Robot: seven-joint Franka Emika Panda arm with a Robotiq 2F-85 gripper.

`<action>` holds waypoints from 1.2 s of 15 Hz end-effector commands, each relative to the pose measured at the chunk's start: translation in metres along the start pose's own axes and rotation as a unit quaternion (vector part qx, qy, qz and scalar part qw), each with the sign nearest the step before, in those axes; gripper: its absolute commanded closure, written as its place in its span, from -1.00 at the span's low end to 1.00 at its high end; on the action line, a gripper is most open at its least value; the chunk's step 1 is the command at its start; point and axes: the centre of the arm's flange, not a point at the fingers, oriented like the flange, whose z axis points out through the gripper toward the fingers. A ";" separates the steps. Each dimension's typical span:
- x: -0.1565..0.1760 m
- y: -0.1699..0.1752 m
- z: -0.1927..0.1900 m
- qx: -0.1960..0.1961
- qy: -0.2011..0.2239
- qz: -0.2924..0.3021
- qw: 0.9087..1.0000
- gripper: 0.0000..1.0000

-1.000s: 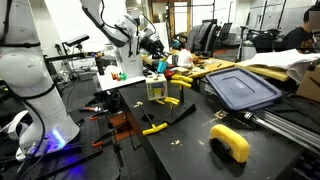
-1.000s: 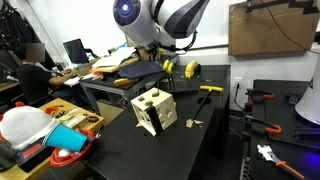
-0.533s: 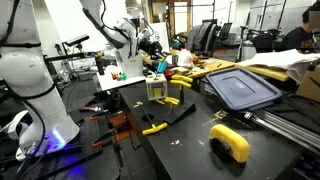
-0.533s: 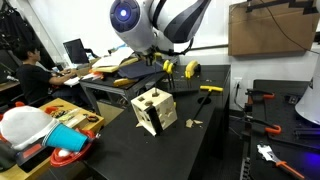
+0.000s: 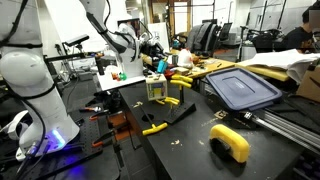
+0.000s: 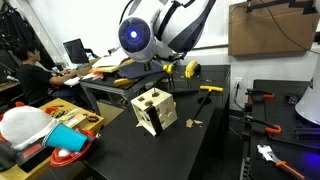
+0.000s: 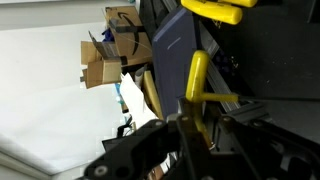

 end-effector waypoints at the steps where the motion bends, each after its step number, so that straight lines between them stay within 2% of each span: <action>1: 0.002 -0.008 0.006 -0.026 0.025 -0.015 0.999 0.91; 8: 0.003 -0.020 0.010 -0.038 0.041 -0.037 0.998 0.91; 9: 0.003 -0.020 0.011 -0.037 0.042 -0.037 0.998 0.69; 10: 0.003 -0.021 0.011 -0.034 0.042 -0.036 0.998 0.12; 12: 0.003 -0.021 0.012 -0.033 0.043 -0.035 0.998 0.09; 18: 0.003 -0.022 0.012 -0.030 0.043 -0.019 0.998 -0.78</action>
